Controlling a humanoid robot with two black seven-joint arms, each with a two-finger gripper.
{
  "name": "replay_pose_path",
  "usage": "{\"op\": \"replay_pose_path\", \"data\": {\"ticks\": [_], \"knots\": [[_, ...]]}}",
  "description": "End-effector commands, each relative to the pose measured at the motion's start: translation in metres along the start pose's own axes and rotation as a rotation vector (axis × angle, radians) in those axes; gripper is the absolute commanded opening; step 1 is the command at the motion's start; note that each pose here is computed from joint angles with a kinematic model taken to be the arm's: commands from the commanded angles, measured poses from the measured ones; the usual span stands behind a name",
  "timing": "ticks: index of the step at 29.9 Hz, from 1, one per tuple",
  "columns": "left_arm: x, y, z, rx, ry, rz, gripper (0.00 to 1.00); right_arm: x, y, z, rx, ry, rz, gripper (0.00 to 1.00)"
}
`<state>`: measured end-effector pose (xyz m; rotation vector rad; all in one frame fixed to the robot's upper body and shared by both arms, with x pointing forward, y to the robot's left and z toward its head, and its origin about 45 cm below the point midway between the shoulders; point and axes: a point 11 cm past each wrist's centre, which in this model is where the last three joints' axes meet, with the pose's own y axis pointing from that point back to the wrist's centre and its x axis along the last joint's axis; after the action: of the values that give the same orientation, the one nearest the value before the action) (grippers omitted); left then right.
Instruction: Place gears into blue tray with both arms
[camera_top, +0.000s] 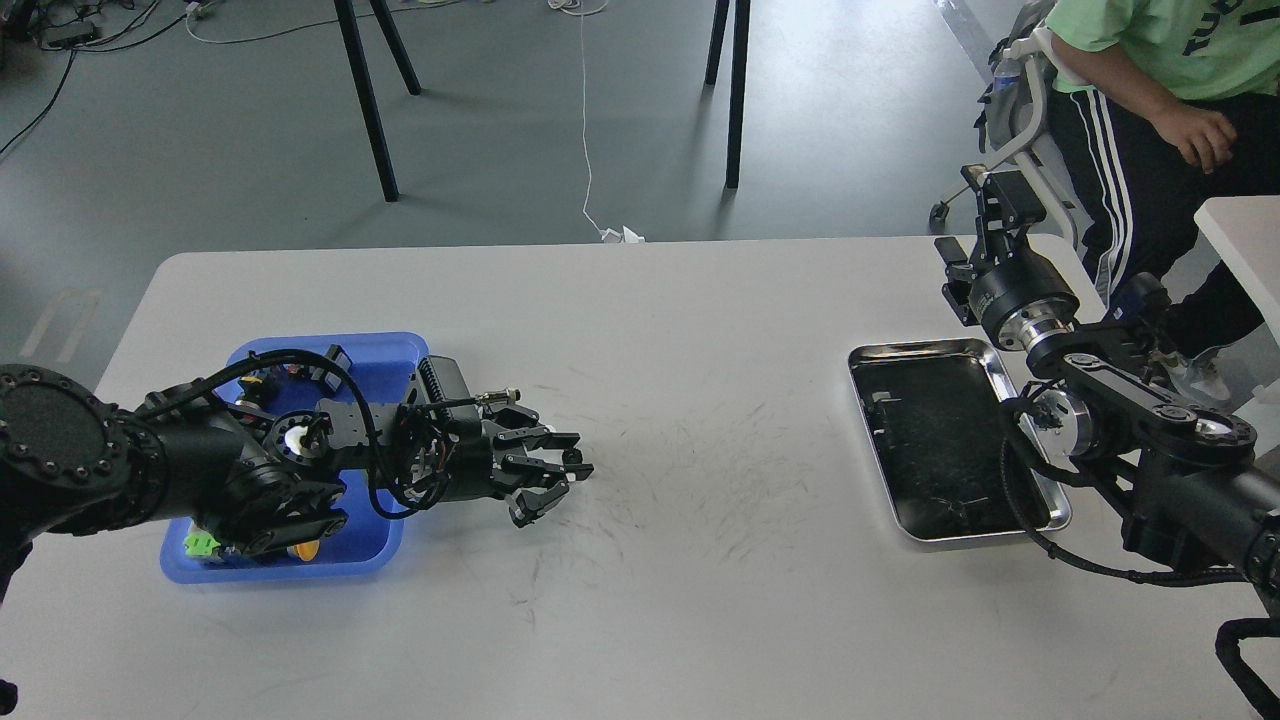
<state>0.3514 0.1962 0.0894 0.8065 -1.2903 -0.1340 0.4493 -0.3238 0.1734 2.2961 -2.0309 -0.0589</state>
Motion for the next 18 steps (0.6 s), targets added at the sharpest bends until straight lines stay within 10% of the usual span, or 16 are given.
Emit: {"op": "replay_pose_path", "data": {"ticks": [1,18], "knots": [[0.001,-0.001,0.000,-0.001,-0.005,0.000,0.31,0.000,0.000,0.000,0.000,-0.001,-0.001,0.96],[0.006,0.034,-0.028,0.076,0.013,0.014,0.17,0.000,0.002,0.003,-0.006,-0.001,0.002,0.96]]}}
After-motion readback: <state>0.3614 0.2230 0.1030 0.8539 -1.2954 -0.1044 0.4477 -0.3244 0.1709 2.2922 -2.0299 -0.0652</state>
